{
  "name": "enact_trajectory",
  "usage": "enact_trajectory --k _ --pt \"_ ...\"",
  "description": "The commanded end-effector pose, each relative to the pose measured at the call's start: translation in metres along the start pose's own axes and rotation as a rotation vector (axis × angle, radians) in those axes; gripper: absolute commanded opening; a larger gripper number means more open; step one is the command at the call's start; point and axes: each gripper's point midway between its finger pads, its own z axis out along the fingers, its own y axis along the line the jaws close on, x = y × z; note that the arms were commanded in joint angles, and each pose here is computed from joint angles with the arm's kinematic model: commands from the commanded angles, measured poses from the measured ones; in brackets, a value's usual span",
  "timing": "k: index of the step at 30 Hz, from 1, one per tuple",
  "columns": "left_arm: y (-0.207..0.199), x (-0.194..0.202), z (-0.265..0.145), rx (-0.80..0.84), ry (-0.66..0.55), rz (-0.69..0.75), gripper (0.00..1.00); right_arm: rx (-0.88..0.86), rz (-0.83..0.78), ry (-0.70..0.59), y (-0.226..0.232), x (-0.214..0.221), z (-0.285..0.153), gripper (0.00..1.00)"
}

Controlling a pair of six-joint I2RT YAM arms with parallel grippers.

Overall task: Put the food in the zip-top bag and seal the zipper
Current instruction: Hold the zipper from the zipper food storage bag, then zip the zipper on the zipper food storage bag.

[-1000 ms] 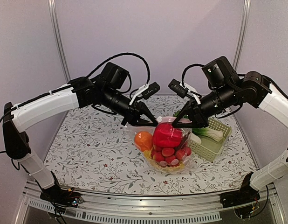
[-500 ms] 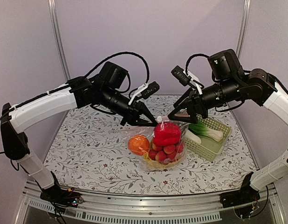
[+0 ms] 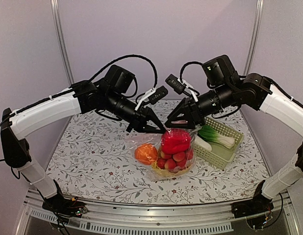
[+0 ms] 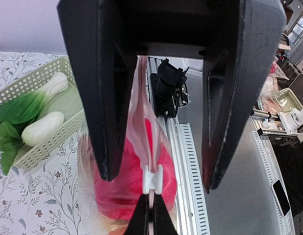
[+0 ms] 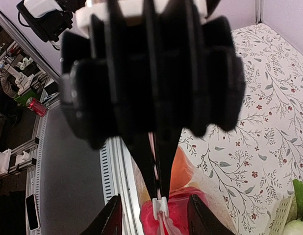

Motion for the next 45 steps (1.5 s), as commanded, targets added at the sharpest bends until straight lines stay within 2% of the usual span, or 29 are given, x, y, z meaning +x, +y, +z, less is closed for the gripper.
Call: enact_trajectory --k 1,3,8,15,22,45 --pt "-0.017 -0.017 -0.007 0.037 -0.043 0.047 0.00 -0.058 -0.016 0.018 0.006 0.000 0.004 0.44" --pt "-0.019 -0.018 -0.007 0.042 -0.047 0.051 0.00 -0.056 -0.009 0.036 0.004 0.004 0.007 0.43" --pt "-0.019 -0.018 -0.008 0.042 -0.047 0.053 0.00 -0.065 -0.010 0.057 0.002 0.008 0.012 0.33" --pt "-0.017 -0.017 -0.008 0.034 -0.044 0.050 0.00 -0.070 -0.015 0.058 0.005 0.010 0.010 0.13" --pt "-0.015 -0.015 -0.010 0.021 -0.039 0.047 0.00 -0.050 -0.009 0.071 0.002 0.016 0.007 0.00" --pt "0.012 0.007 -0.038 -0.085 0.006 -0.004 0.00 0.108 -0.022 0.072 -0.009 0.024 -0.034 0.00"
